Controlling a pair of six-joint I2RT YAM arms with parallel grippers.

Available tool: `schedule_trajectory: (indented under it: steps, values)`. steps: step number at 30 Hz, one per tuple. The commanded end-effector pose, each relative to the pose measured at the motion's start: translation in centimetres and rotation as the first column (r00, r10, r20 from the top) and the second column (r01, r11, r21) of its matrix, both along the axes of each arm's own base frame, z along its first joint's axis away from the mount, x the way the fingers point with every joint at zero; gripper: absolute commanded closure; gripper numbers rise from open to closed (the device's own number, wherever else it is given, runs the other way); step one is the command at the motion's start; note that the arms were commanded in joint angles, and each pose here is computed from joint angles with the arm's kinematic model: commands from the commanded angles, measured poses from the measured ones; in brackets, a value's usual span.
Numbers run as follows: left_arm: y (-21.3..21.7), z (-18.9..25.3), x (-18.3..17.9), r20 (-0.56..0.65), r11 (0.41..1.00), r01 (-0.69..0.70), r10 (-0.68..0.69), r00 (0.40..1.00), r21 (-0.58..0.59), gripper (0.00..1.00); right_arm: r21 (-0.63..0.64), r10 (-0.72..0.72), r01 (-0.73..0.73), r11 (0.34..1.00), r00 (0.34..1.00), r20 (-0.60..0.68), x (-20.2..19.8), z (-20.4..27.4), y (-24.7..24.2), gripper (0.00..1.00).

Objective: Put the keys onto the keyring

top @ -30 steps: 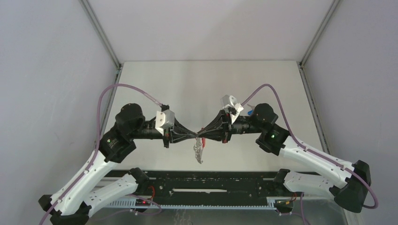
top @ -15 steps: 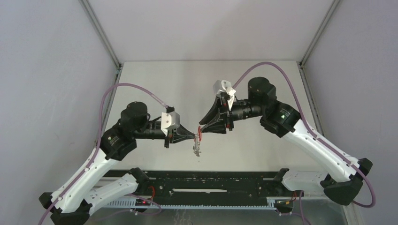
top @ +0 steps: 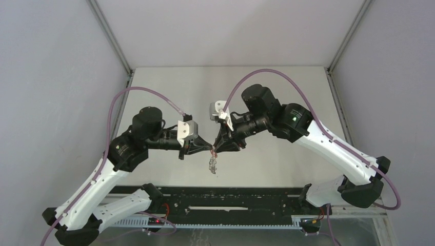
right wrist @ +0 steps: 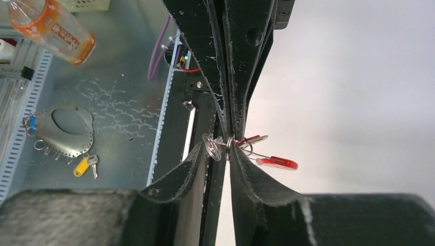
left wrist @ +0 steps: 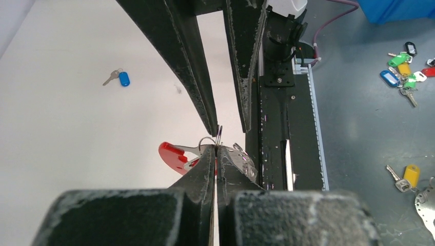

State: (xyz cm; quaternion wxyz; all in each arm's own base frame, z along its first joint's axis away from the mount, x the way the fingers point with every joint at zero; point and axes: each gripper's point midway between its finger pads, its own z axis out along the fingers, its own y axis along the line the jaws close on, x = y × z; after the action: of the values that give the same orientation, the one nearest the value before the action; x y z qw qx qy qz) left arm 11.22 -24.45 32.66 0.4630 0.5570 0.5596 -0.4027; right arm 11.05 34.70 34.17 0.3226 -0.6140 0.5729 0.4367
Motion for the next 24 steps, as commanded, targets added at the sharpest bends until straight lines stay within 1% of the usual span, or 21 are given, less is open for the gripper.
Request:
schedule_trajectory:
  steps: [1,6,10,12,14,16,17,20,21,22,24]
  values:
    - [0.0,2.4,0.1,0.072,0.999,0.002,0.0,0.997,-0.032,1.0,-0.02,0.001,0.0,1.0,0.998,0.057,0.0,0.6,-0.1,0.7]
    - [0.0,2.5,0.0,0.07,0.999,0.01,-0.008,0.998,-0.032,1.0,-0.03,-0.01,0.012,0.999,0.997,0.074,0.2,0.5,0.2,0.72]
    - [0.0,2.7,-0.1,0.075,0.999,0.015,-0.012,0.997,-0.038,1.0,-0.042,-0.017,0.02,0.999,0.996,0.09,0.4,0.2,0.4,0.79]
    - [0.0,2.8,-0.2,0.079,0.999,0.018,-0.015,0.997,-0.042,1.0,-0.047,-0.02,0.025,0.999,0.995,0.093,0.6,0.2,0.5,0.87]
    - [0.0,2.7,-0.3,0.076,0.999,0.021,-0.018,0.997,-0.042,1.0,-0.047,-0.027,0.031,0.998,0.995,0.095,0.7,0.3,0.5,1.0]
    - [0.0,2.5,-0.4,0.073,0.999,0.023,-0.02,0.997,-0.041,1.0,-0.021,-0.05,0.053,0.998,0.994,0.099,1.1,0.7,0.6,1.0]
    - [0.1,2.5,-0.4,0.072,0.999,0.022,-0.019,0.997,-0.042,0.97,0.008,-0.064,0.064,0.998,0.994,0.091,1.3,0.9,0.7,1.0]
    - [0.2,2.4,-0.7,0.074,0.999,0.027,-0.024,0.997,-0.044,0.77,0.159,-0.084,0.078,0.984,0.996,0.036,1.2,2.4,0.5,1.0]
    - [0.3,2.3,-0.8,0.082,0.999,0.03,-0.027,0.996,-0.045,0.72,0.217,-0.084,0.078,0.973,0.996,0.022,1.0,3.1,0.2,1.0]
    - [0.4,2.2,-0.8,0.096,0.999,0.035,-0.031,0.995,-0.041,0.69,0.275,-0.081,0.073,0.959,0.997,0.016,0.6,3.9,-0.2,1.0]
    - [0.7,1.9,-0.9,0.133,0.999,0.039,-0.034,0.991,-0.035,0.66,0.345,-0.076,0.075,0.935,0.997,-0.01,0.2,4.7,-0.6,1.0]
